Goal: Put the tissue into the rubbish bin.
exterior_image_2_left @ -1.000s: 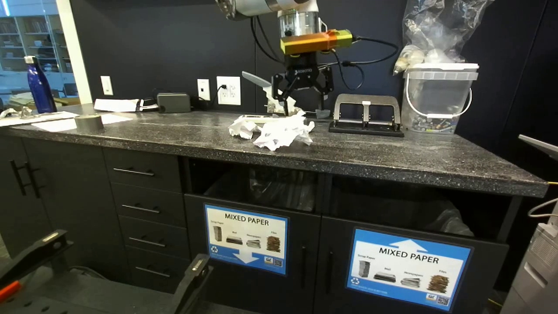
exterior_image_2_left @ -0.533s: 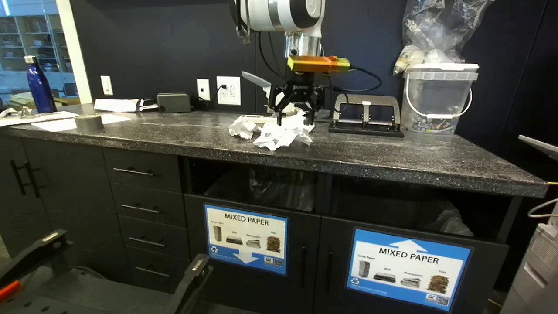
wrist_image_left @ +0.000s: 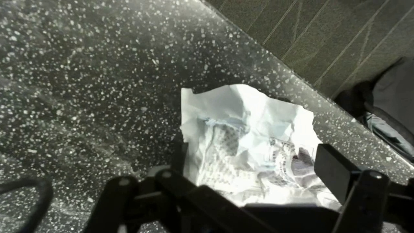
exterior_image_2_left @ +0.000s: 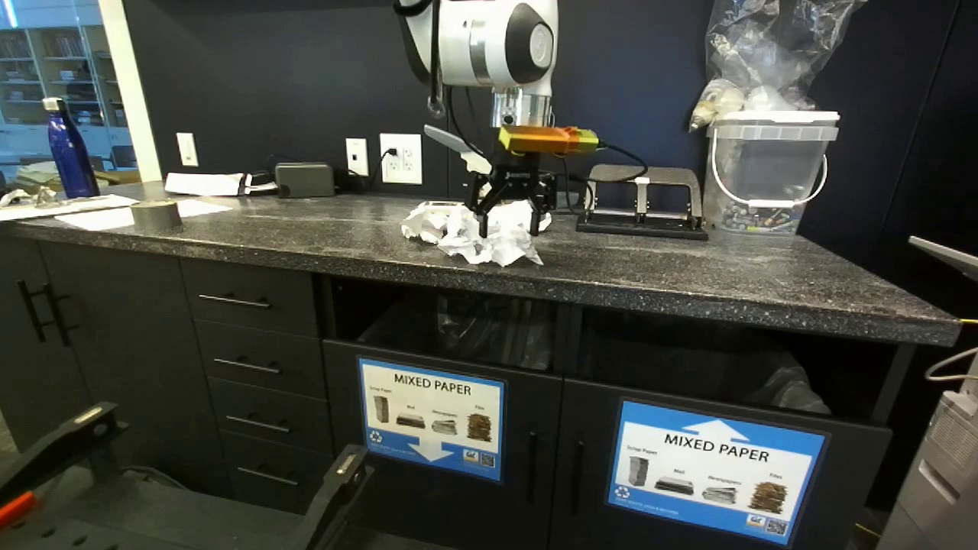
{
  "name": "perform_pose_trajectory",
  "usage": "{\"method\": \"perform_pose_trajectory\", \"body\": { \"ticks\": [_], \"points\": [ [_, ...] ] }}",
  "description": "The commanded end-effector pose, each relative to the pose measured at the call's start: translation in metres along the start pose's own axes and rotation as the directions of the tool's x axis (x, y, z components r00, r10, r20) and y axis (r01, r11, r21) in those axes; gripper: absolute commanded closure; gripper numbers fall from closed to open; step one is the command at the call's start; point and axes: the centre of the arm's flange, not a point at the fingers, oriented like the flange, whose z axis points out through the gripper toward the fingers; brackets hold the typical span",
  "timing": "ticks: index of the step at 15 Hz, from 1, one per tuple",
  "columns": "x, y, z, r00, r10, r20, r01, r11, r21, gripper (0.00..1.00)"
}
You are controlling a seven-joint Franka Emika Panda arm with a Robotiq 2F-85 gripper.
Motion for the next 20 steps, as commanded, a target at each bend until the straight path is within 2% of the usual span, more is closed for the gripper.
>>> {"method": "perform_pose_trajectory", "body": {
  "ticks": [1, 6, 8, 16, 17, 18, 20],
  "points": [
    [0.019, 0.01, 0.012, 0.999, -0.024, 0.021, 0.025, 0.999, -0.047, 0.0],
    [0.037, 0.007, 0.001, 0.997, -0.071, 0.032, 0.075, 0.989, -0.131, 0.0],
    [0.044, 0.003, 0.0, 0.995, -0.096, 0.035, 0.1, 0.985, -0.14, 0.0],
    [0.061, 0.001, 0.015, 0.99, -0.128, 0.057, 0.131, 0.99, -0.058, 0.0],
    [0.061, 0.003, 0.019, 0.99, -0.127, 0.058, 0.13, 0.99, -0.053, 0.21],
    [0.062, 0.005, 0.021, 0.99, -0.129, 0.062, 0.132, 0.99, -0.045, 0.26],
    [0.063, 0.008, 0.024, 0.99, -0.126, 0.066, 0.129, 0.991, -0.044, 0.42]
  ]
}}
